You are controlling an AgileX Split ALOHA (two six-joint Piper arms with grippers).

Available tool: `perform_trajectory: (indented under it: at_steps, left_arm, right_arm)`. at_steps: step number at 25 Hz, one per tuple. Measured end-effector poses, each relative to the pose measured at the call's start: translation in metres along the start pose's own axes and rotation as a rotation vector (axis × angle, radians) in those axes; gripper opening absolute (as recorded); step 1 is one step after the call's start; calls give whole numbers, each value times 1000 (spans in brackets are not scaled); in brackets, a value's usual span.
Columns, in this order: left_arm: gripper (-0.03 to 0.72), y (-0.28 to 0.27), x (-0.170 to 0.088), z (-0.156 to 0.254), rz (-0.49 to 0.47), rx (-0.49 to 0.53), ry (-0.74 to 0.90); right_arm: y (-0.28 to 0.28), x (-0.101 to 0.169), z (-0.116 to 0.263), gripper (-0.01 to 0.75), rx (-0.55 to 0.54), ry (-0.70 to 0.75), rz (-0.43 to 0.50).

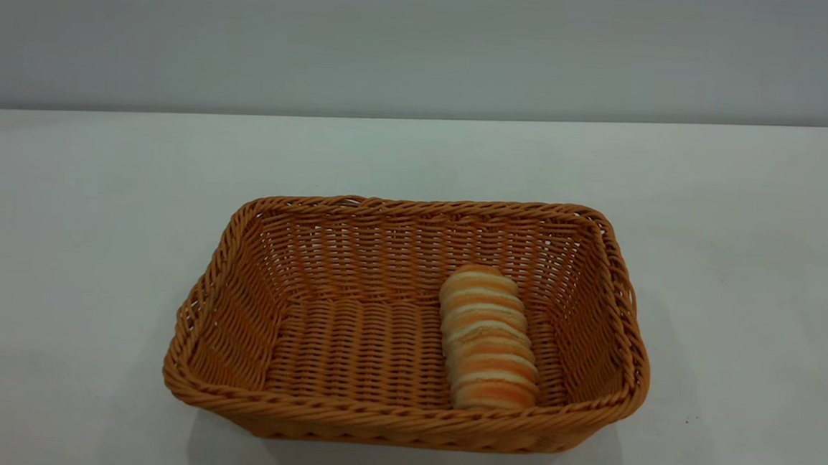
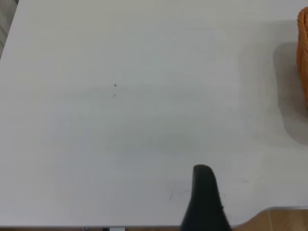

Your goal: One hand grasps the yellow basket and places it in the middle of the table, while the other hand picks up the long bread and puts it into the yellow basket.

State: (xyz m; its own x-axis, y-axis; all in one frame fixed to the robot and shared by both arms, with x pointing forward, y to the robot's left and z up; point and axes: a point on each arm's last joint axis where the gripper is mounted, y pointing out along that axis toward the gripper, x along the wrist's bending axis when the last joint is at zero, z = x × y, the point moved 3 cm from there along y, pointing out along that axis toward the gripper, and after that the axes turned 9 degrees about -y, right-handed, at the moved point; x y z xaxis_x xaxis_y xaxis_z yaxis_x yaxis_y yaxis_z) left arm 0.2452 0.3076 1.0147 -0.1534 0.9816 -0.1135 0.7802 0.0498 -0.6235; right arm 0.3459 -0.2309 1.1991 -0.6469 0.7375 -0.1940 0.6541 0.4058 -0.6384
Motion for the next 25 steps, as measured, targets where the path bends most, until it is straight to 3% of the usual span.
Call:
perform_trajectory:
  at_steps: [7,13,18,25]
  left_arm:
    - [594,0,0,0,1,-3,0]
    - [594,0,0,0,1,-4,0]
    - [594,0,0,0,1,-4,0]
    - [594,0,0,0,1,-4,0]
  right_arm:
    - [-17,23,94,473,-42,46,10]
    - [13,40,163,473,-75,52,17]
    - [27,47,191,473,-116,52,26]
    - [27,47,199,473,-132,45,47]
